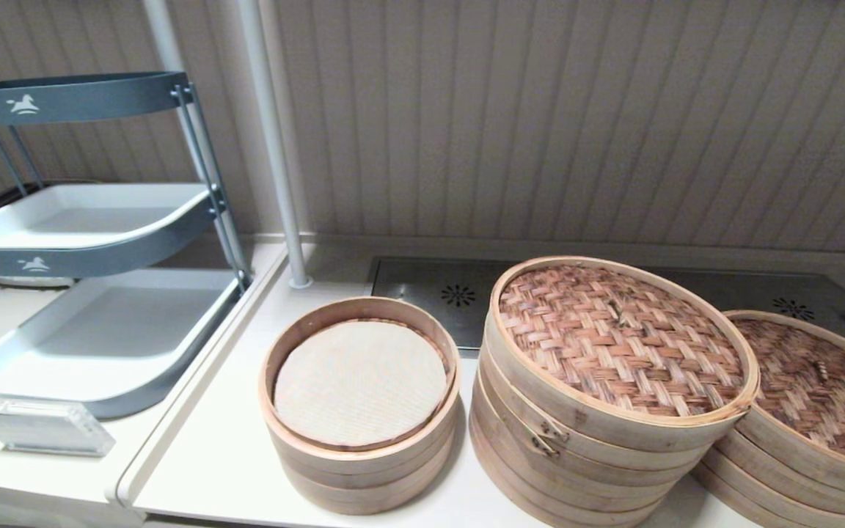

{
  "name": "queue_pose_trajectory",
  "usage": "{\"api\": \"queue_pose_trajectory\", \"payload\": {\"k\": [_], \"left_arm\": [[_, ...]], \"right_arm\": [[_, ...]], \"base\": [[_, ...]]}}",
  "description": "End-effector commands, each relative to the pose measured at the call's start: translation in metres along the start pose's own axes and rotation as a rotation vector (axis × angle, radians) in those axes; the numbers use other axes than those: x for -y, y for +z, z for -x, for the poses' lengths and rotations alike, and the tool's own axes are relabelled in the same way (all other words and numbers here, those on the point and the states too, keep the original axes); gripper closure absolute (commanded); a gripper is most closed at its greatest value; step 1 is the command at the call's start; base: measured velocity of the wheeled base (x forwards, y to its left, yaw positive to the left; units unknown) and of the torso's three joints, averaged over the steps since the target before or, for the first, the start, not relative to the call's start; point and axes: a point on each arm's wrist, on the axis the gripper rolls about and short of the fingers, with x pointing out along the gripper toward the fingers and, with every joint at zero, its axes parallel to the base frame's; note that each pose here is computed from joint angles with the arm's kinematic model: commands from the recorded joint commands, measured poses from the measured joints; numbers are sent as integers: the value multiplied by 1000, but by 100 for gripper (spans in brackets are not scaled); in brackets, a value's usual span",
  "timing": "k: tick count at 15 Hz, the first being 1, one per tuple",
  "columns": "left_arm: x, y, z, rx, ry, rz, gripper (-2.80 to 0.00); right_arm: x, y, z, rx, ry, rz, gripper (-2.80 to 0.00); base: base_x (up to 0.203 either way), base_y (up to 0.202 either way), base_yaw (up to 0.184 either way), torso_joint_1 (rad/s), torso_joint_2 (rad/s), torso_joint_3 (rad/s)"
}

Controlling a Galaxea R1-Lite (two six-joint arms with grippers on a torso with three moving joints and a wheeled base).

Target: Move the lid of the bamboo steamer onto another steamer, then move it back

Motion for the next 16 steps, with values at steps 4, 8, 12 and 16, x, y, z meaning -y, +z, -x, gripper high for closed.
{"api": "queue_pose_trajectory", "payload": {"k": [4, 8, 12, 16], "left_arm": [[0, -7, -1, -22, 1, 0, 0], [0, -7, -1, -22, 0, 0, 0], [0, -7, -1, -22, 1, 0, 0], [0, -7, -1, -22, -1, 0, 0]], "right_arm": [[-28, -32, 47, 5, 187, 65, 0], [-16, -81, 47, -37, 78, 93, 0], [9, -131, 10, 32, -9, 165, 0], [28, -173, -19, 109, -27, 203, 0]], "base": [[0, 0, 0, 0, 0, 0], [0, 0, 0, 0, 0, 0], [0, 0, 0, 0, 0, 0], [0, 0, 0, 0, 0, 0]]}}
